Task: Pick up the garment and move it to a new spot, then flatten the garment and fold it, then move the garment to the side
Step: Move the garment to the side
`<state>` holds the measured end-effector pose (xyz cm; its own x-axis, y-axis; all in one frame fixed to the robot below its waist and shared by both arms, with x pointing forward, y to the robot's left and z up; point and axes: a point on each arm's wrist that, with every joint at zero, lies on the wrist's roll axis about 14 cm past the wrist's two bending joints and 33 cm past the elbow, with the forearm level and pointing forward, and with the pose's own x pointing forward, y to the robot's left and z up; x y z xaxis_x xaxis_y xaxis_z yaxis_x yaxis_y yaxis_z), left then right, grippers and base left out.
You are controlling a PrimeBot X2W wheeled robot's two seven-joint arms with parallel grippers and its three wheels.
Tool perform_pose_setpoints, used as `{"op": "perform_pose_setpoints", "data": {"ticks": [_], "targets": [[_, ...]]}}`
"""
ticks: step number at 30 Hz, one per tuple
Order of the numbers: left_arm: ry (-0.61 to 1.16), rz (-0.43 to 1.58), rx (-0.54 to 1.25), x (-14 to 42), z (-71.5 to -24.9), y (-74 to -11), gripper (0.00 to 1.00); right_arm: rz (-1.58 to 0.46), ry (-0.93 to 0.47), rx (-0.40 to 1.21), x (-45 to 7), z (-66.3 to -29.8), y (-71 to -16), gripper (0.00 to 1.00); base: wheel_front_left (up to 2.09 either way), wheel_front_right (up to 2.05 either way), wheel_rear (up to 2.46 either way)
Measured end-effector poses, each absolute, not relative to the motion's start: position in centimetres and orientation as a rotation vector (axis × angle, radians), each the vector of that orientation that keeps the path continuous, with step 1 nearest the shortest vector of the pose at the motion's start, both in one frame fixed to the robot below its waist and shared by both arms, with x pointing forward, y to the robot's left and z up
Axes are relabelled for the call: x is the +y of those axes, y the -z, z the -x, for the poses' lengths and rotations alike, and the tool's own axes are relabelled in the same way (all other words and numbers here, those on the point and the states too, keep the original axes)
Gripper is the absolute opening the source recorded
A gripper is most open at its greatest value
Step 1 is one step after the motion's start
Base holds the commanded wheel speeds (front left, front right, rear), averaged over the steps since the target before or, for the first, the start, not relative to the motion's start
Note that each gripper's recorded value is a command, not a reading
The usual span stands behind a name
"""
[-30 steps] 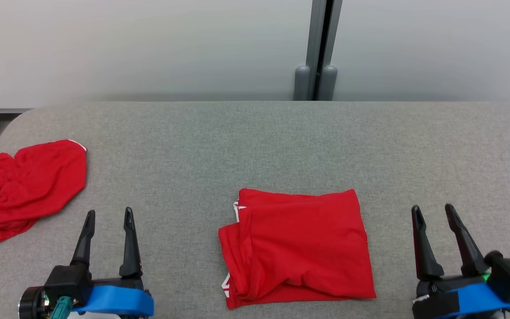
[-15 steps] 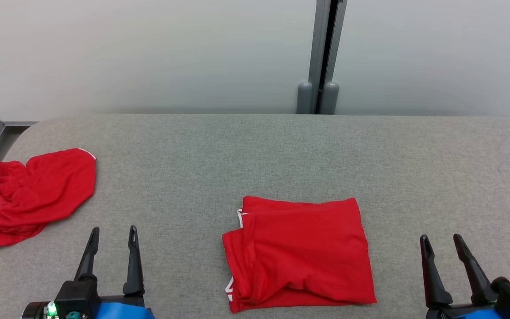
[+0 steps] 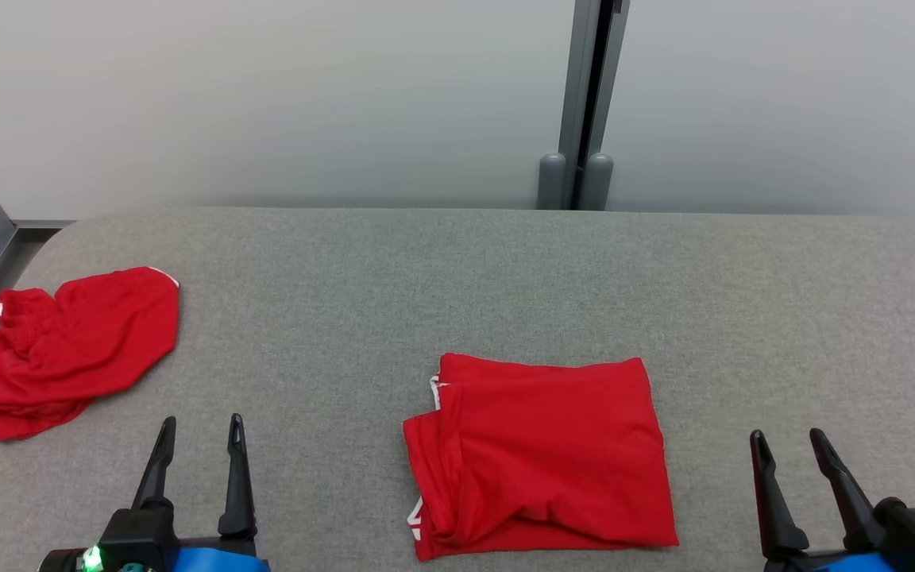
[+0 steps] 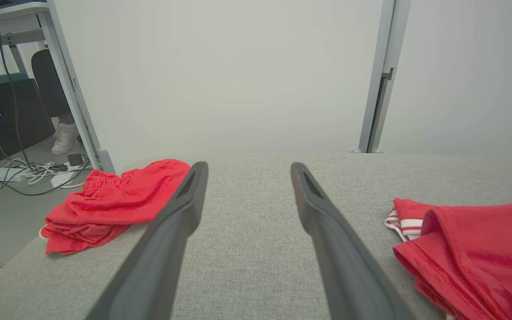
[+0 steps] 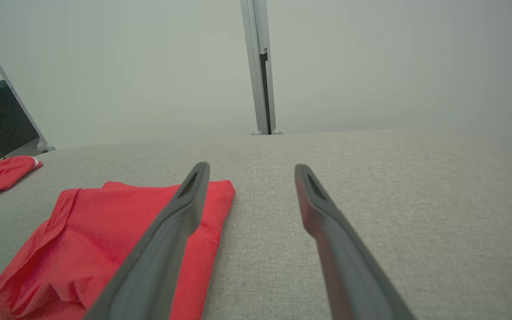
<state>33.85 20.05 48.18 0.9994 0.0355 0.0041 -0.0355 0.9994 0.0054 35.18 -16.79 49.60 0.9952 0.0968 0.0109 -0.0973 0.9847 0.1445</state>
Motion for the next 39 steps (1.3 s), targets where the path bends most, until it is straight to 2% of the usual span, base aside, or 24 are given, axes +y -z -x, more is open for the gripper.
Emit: {"op": "perform_pose_setpoints", "data": {"ticks": [3, 9, 16, 25, 35, 36, 37, 38, 39], "targets": [[-0.036, -0.005, 0.006, 20.1, -33.9, -47.9, 1.00, -0.128, -0.114, 0.021, -16.3, -35.6, -49.2, 1.00, 0.00, 0.00, 0.00], [-0.036, -0.003, 0.009, 20.0, -34.7, -47.8, 1.00, -0.095, -0.188, 0.004, -13.8, -39.4, -50.9, 1.00, 0.00, 0.00, 0.00], [-0.045, 0.005, 0.014, 20.2, -35.4, -47.7, 1.00, -0.056, -0.237, 0.160, -11.8, -42.1, -47.4, 1.00, 0.00, 0.00, 0.00], [-0.077, 0.014, 0.044, 20.9, -35.5, -46.8, 1.00, -0.058, -0.250, 0.415, -11.1, -41.1, -39.3, 1.00, 0.00, 0.00, 0.00], [-0.088, 0.023, 0.059, 21.1, -35.9, -46.3, 1.00, -0.146, -0.291, 0.502, -9.0, -40.6, -36.5, 1.00, 0.00, 0.00, 0.00], [-0.085, 0.025, 0.058, 21.0, -36.1, -46.3, 1.00, -0.162, -0.294, 0.501, -8.7, -40.7, -36.6, 0.89, 0.00, 0.00, 0.00], [-0.083, 0.026, 0.058, 20.9, -36.1, -46.3, 1.00, -0.172, -0.299, 0.501, -8.5, -40.7, -36.6, 0.46, 0.00, 0.00, 0.00], [-0.080, 0.027, 0.058, 20.9, -36.2, -46.3, 1.00, -0.180, -0.305, 0.498, -8.2, -40.7, -36.7, 0.15, 0.00, 0.00, 0.00], [-0.077, 0.029, 0.057, 20.7, -36.3, -46.3, 1.00, -0.184, -0.308, 0.490, -8.0, -40.8, -36.9, 0.00, 0.00, 0.00, 0.00]]}}
